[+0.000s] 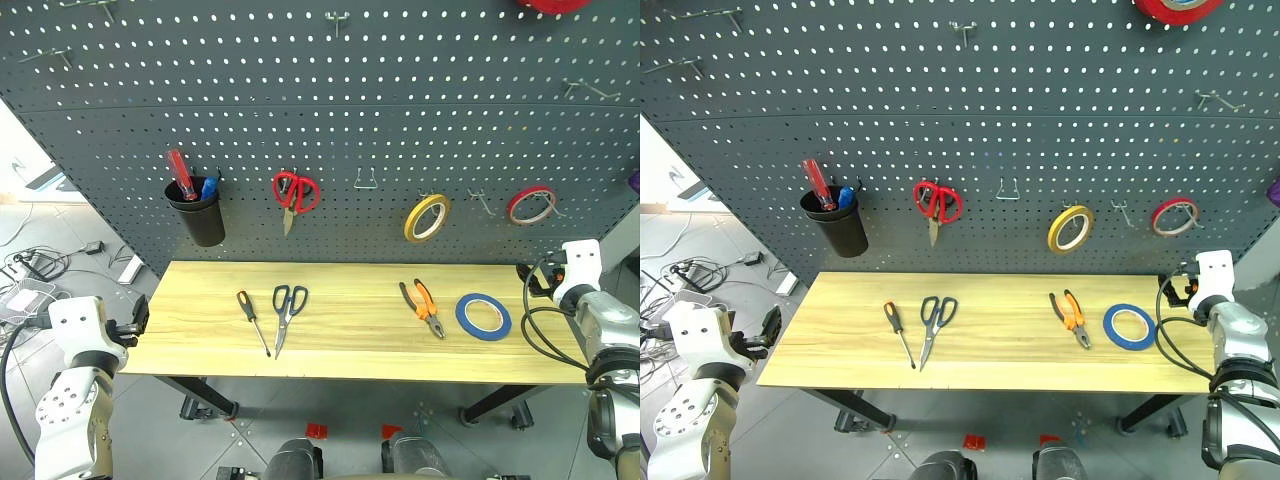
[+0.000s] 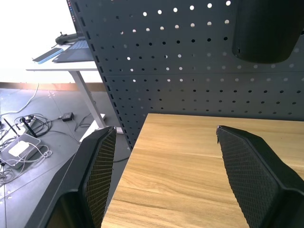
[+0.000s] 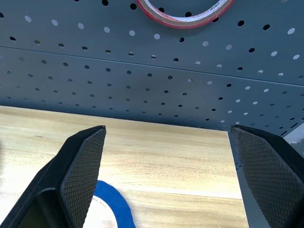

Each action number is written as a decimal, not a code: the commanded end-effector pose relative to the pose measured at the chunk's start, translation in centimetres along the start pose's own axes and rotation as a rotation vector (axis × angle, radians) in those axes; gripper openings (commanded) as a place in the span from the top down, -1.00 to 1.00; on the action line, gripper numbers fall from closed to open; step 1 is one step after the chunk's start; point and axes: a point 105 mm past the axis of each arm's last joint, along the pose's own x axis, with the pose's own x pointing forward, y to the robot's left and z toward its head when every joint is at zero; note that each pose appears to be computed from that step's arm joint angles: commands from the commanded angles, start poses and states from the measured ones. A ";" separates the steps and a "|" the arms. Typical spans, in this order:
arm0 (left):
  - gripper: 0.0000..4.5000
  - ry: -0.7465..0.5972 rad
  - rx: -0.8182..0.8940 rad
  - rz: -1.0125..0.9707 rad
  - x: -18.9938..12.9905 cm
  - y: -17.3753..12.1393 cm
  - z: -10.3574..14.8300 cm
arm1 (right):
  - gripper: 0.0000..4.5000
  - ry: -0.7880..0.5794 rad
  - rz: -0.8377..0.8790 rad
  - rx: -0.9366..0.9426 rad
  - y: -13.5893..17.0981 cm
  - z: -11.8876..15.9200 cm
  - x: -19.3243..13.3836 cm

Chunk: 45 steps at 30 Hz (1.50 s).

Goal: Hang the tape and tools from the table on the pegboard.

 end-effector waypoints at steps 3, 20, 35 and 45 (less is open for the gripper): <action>-0.58 -0.038 0.042 0.035 -0.1 1.0 1.4 | -1.00 -0.066 -0.004 -0.017 -0.1 2.2 0.3; -0.58 -0.093 0.055 -0.020 -0.4 -0.1 2.1 | -1.00 -0.067 -0.013 -0.021 -0.4 2.2 0.2; -0.58 -0.100 0.065 -0.122 -0.5 -2.2 2.2 | -1.00 -0.101 0.083 -0.082 1.3 2.6 -0.1; -0.58 -0.116 0.166 -0.690 -3.0 -10.7 3.9 | -1.00 -0.062 0.331 -0.142 6.5 2.0 -3.0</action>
